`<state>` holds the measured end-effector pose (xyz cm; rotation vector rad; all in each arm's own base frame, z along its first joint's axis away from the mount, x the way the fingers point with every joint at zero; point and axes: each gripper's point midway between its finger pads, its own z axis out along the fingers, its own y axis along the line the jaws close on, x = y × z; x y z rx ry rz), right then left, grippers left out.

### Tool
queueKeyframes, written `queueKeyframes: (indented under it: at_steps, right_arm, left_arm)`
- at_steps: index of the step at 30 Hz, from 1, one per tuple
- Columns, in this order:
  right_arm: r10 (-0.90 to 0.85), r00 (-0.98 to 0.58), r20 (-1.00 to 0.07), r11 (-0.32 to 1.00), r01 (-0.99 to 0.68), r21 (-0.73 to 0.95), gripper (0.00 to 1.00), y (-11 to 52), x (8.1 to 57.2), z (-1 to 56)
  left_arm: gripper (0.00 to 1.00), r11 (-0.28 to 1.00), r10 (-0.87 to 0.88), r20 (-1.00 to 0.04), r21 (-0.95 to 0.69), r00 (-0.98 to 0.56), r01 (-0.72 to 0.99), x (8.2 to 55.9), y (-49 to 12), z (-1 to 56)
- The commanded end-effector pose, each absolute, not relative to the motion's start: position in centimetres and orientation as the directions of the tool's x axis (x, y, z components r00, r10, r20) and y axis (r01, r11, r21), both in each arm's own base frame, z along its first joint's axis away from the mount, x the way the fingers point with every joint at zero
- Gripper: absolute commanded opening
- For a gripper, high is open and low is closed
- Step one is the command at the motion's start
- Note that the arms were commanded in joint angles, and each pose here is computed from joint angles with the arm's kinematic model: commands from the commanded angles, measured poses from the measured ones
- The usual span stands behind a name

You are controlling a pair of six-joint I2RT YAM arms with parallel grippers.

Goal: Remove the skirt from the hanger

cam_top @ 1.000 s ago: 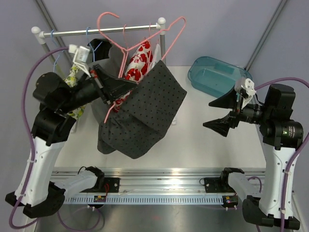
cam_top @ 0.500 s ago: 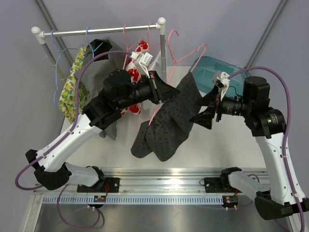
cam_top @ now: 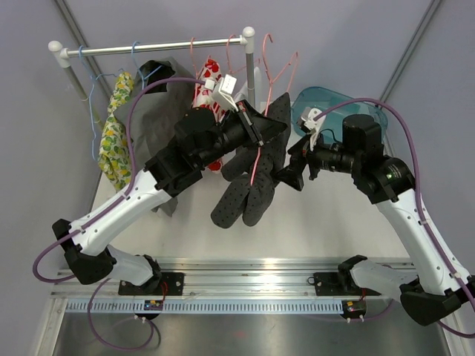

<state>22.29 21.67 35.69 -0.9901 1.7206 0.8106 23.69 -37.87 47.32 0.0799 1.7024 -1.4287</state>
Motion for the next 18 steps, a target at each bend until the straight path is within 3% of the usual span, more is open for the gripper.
queueKeyframes:
  at_steps: [1,5,9,10,13,15,18]
  right_arm:
    - [-0.253,-0.117,-0.96,0.522,-0.852,-0.034,0.97,21.9,24.7,37.3]
    - [-0.237,-0.134,-0.962,0.534,-0.845,-0.014,0.88,22.9,25.5,37.3]
    - [-0.22,-0.138,-0.966,0.524,-0.852,0.003,0.57,23.5,25.6,37.7]
    - [-0.222,-0.137,-0.965,0.523,-0.852,0.001,0.38,23.4,25.5,37.8]
    - [-0.236,-0.098,-0.967,0.543,-0.839,-0.048,0.1,22.4,25.2,39.1]
    - [-0.233,-0.061,-0.971,0.569,-0.818,-0.085,0.0,21.2,25.0,40.7]
    - [-0.223,-0.026,-0.975,0.625,-0.771,-0.122,0.0,19.1,25.0,43.3]
  left_arm:
    - [0.0,0.21,-0.618,-0.586,-0.766,-0.525,0.607,23.4,-36.4,53.7]
    - [0.0,0.198,-0.64,-0.567,-0.774,-0.518,0.602,23.4,-36.0,54.0]
    - [0.0,0.193,-0.641,-0.562,-0.777,-0.522,0.6,23.2,-35.7,53.7]
    - [0.0,0.192,-0.643,-0.562,-0.775,-0.519,0.601,23.0,-35.4,53.9]
    - [0.0,0.217,-0.641,-0.576,-0.77,-0.507,0.6,22.9,-34.8,53.3]
    - [0.0,0.245,-0.635,-0.601,-0.753,-0.485,0.611,22.8,-34.4,53.0]
    - [0.0,0.302,-0.592,-0.649,-0.729,-0.479,0.614,22.6,-34.0,51.3]
